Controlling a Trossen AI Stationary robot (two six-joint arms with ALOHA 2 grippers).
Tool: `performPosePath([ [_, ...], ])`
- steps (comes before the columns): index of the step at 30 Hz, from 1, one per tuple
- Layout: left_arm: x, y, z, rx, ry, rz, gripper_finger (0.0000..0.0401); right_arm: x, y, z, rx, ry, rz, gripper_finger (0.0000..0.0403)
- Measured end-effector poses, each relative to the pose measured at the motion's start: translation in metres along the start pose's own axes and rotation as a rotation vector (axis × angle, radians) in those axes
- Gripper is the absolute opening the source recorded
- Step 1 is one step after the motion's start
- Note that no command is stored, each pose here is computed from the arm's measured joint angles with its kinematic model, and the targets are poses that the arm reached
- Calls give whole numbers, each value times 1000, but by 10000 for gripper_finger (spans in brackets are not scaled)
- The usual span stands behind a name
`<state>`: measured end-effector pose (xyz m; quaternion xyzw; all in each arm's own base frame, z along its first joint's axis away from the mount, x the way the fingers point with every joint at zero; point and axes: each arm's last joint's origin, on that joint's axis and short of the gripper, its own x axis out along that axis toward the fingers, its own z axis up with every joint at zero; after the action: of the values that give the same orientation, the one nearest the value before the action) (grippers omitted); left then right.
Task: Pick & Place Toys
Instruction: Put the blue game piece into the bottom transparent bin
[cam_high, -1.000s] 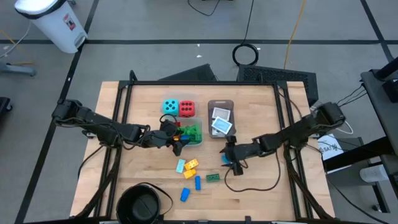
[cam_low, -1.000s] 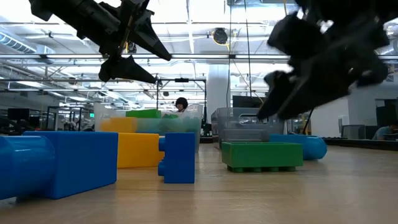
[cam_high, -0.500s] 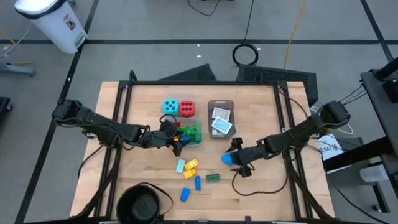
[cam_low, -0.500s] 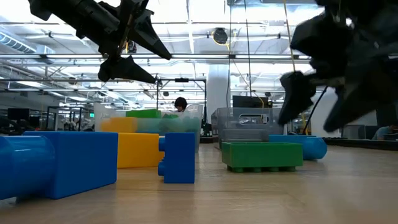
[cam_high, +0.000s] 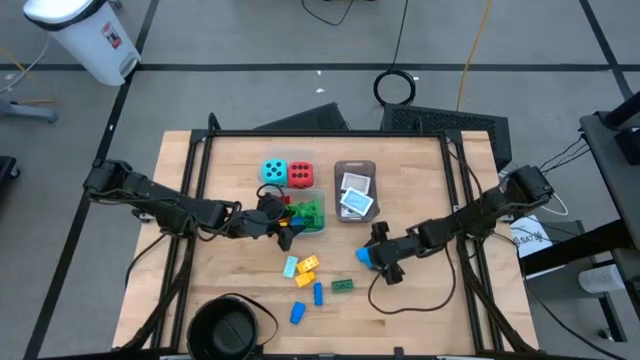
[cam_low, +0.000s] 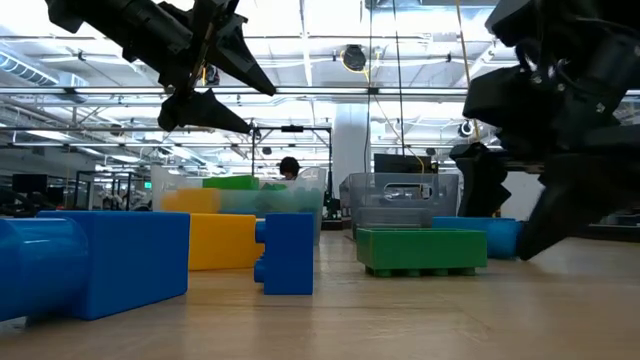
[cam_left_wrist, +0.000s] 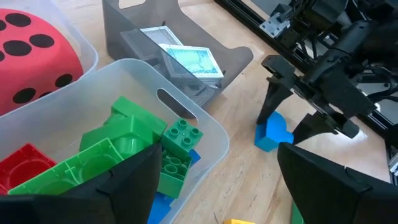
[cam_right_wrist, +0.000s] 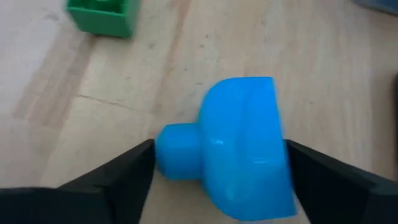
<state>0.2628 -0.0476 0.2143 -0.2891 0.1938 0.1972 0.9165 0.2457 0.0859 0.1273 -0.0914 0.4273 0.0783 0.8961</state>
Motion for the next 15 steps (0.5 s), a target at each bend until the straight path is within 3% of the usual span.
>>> performPosePath([
  [4, 0, 0, 0, -1, -6, 5, 320, 0, 0, 1, 0, -8, 1, 235],
  [12, 7, 1, -6, -89, 11, 20, 328, -6, 2, 10, -64, -73, -2, 235],
  [15, 20, -3, -11, -134, 3, -27, 325, -16, 6, 25, -129, -142, -80, 235],
])
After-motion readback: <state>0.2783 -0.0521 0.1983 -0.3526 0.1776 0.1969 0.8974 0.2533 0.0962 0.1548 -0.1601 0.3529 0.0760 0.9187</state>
